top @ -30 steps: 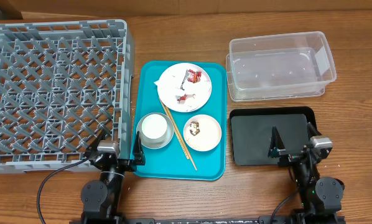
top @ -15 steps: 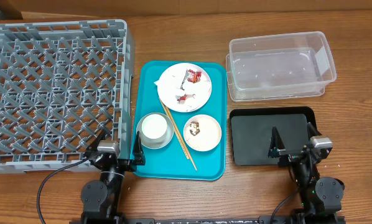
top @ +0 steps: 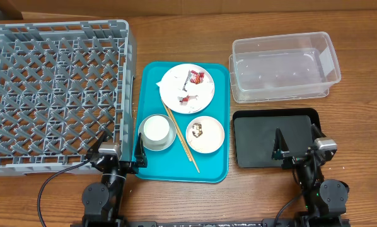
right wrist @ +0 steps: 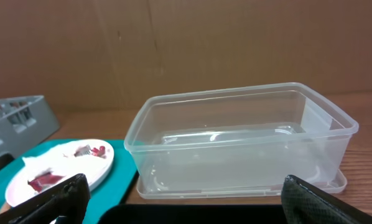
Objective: Sort waste into correct bins and load items into the dishwasher
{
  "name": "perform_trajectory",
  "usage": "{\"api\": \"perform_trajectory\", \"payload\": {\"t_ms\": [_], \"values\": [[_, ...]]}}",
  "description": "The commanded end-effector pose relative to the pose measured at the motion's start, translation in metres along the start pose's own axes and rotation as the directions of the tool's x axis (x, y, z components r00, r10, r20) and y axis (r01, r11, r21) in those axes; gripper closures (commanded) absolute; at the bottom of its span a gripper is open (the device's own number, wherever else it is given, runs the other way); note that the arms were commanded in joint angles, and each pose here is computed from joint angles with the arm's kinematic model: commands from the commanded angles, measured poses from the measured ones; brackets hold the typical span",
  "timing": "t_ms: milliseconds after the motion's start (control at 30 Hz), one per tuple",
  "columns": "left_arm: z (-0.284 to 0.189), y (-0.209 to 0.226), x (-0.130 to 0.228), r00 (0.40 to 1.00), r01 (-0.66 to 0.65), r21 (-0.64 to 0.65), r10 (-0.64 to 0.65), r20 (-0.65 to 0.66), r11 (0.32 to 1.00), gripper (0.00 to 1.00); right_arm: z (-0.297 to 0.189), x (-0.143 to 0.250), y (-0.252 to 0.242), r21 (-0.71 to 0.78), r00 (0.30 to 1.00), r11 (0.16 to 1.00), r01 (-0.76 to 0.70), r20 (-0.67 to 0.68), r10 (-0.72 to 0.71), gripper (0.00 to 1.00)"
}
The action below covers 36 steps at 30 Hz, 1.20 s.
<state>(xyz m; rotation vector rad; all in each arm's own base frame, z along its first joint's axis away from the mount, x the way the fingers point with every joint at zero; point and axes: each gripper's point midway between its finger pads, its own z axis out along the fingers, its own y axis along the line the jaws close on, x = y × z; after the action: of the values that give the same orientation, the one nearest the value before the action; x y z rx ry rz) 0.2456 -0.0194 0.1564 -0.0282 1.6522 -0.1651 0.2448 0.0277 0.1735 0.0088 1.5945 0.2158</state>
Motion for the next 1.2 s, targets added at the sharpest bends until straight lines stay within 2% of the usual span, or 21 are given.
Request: {"api": "perform_trajectory", "payload": {"t_ms": [0,267,500,700,833,1033,1133,1167], "values": [[0.000,-0.001,0.000,0.998,0.071,0.007,-0.071,0.004,0.997,0.00,0.000,0.001,0.000,-0.005,0.998,0.998,-0.058,0.007,0.058,0.00],[-0.010,-0.001,-0.006,0.994,0.085,-0.017,-0.086,-0.066,0.996,0.00,-0.005,-0.013,0.007,-0.028,0.996,0.996,-0.086,-0.017,0.086,0.00],[-0.027,0.005,-0.020,0.975,0.053,-0.089,-0.071,-0.213,0.995,0.00,-0.008,-0.030,0.015,-0.027,0.981,0.987,-0.157,-0.122,0.153,0.00],[-0.029,0.003,-0.032,0.927,0.040,-0.116,-0.080,-0.366,0.992,0.00,0.004,-0.043,0.021,-0.001,0.944,0.985,-0.172,-0.287,0.164,0.00],[-0.025,0.003,-0.036,0.884,0.031,-0.133,-0.089,-0.459,0.991,0.00,0.020,-0.054,0.022,0.030,0.906,0.983,-0.179,-0.385,0.176,0.00],[-0.024,0.003,-0.035,0.785,0.012,-0.159,-0.108,-0.610,0.987,0.00,0.053,-0.074,0.035,0.023,0.813,0.977,-0.213,-0.550,0.190,0.00],[-0.023,0.002,-0.044,0.755,0.006,-0.166,-0.113,-0.646,0.986,0.00,0.067,-0.080,0.037,0.054,0.742,0.974,-0.221,-0.639,0.204,0.00],[-0.024,0.004,-0.048,0.733,0.000,-0.179,-0.122,-0.669,0.984,0.00,0.074,-0.082,0.038,0.075,0.691,0.974,-0.216,-0.693,0.206,0.00]]}}
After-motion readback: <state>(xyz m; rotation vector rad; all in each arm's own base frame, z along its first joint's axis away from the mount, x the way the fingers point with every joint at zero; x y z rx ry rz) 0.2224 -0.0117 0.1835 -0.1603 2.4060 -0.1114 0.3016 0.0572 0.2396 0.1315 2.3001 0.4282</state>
